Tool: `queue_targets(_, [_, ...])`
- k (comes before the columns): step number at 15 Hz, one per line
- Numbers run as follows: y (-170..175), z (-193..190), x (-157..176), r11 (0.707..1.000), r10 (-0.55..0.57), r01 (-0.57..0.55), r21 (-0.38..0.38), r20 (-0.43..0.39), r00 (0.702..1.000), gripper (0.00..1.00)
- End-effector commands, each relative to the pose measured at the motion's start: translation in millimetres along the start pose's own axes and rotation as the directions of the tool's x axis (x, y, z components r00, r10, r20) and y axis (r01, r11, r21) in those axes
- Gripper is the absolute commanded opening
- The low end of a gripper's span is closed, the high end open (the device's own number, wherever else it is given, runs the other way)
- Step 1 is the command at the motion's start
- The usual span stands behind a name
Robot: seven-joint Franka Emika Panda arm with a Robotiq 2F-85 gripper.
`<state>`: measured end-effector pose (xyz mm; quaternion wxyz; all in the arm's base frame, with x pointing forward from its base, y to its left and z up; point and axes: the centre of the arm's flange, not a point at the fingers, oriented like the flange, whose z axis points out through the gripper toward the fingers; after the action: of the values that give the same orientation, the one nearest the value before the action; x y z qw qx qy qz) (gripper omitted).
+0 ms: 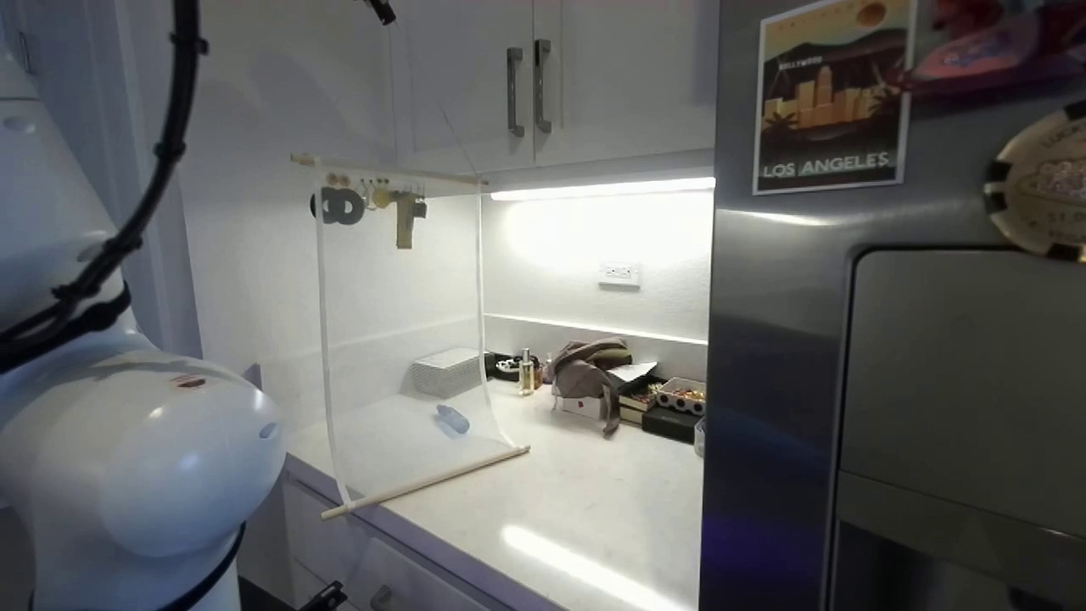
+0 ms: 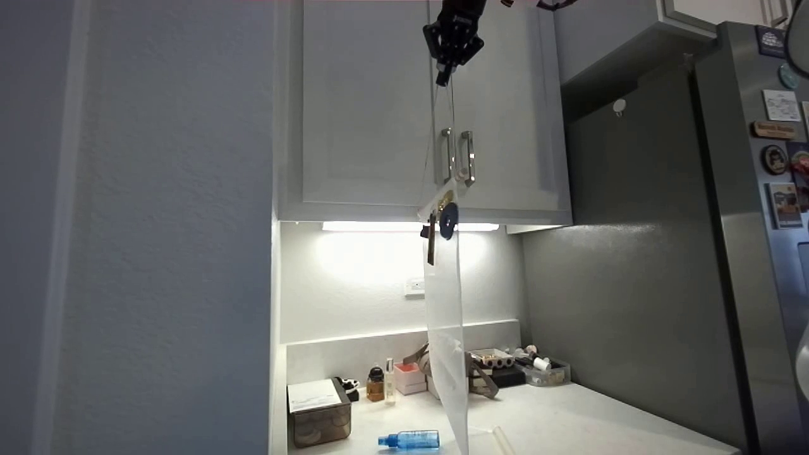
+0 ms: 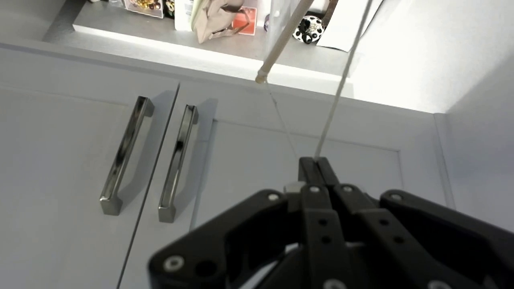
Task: Take down the white flag from the hanger
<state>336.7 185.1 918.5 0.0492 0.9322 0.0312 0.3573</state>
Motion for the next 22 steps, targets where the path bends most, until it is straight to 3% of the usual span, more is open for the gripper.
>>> queue_targets(1, [-1.0,1.7,15.8,1.0,0.019,-0.019,0.0,0.015,1.0,0.0])
queue_targets(13, [142.6,48.3,6.2,0.984,0.173,-0.163,-0.078,0.148,0.974,0.0])
queue_targets(22, [224.8,102.0,-35.0,0.977,0.213,-0.201,-0.07,0.348,0.913,0.0])
